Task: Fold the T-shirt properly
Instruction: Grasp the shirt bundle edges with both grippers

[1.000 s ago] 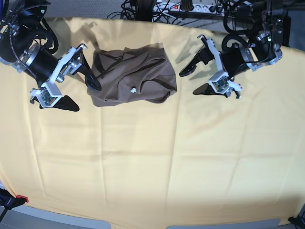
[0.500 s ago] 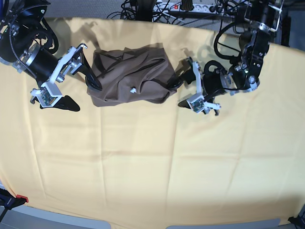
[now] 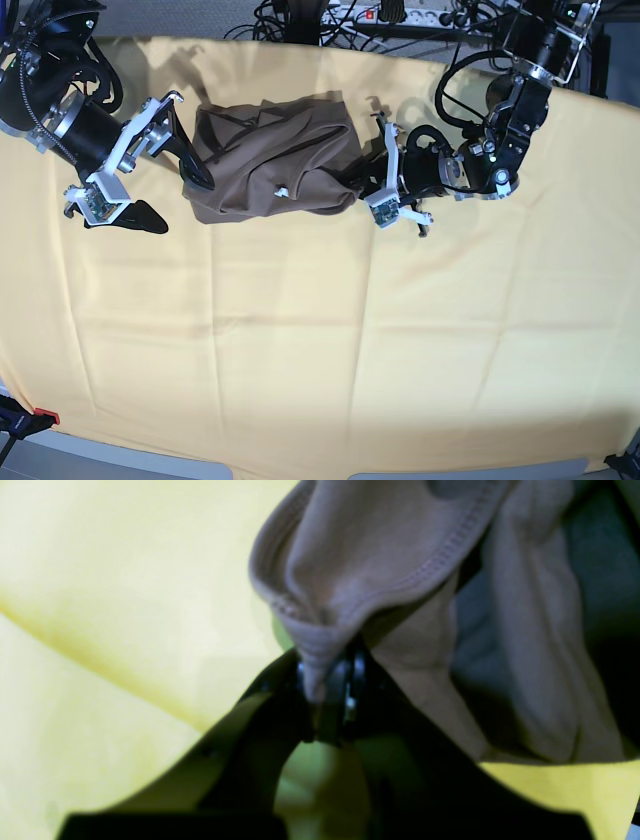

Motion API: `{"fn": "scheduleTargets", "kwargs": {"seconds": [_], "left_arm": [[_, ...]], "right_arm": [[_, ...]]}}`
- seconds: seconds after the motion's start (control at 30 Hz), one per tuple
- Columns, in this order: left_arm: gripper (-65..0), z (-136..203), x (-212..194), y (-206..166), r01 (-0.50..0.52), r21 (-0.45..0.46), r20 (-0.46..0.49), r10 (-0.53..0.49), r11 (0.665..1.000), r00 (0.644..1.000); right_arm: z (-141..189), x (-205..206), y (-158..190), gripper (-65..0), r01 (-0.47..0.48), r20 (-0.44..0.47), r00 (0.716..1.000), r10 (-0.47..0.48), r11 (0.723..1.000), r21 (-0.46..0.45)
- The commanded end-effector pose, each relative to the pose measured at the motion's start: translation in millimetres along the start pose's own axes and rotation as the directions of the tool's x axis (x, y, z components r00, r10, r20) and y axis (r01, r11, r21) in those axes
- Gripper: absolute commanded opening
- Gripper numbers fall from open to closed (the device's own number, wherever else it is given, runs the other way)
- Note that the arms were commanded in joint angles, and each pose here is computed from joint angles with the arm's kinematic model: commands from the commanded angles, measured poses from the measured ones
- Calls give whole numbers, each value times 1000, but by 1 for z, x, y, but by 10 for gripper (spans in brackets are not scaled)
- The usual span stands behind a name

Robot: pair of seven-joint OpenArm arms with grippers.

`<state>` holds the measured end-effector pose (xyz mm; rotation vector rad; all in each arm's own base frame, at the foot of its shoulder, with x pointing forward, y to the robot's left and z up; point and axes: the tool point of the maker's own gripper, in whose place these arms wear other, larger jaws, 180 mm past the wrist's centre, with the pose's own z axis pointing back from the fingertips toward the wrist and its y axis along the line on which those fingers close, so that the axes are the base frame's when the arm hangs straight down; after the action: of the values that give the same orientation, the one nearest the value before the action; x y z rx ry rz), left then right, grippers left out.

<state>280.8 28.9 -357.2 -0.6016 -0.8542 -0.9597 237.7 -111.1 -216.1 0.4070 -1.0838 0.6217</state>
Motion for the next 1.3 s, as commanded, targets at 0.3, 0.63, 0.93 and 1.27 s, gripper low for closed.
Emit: {"fn": "scheduleTargets", "kwargs": {"seconds": [0.3, 0.63, 0.93, 1.27], "left_arm": [[-650, 23, 57, 43, 34, 77, 146, -45, 996, 988], [-650, 24, 62, 38, 21, 38, 160, -27, 999, 987], [-650, 27, 54, 42, 31, 49, 129, -37, 998, 991], [-321, 37, 54, 48, 20, 54, 133, -27, 998, 991]], "right_arm": [[2, 10, 1, -183, -14, 40, 999, 14, 1000, 7], [-36, -21, 45, -406, 80, -35, 997, -74, 974, 212], [-61, -30, 45, -650, -32, -102, 994, 51, 984, 177], [-60, -35, 47, -650, -21, -113, 993, 42, 983, 183]]}}
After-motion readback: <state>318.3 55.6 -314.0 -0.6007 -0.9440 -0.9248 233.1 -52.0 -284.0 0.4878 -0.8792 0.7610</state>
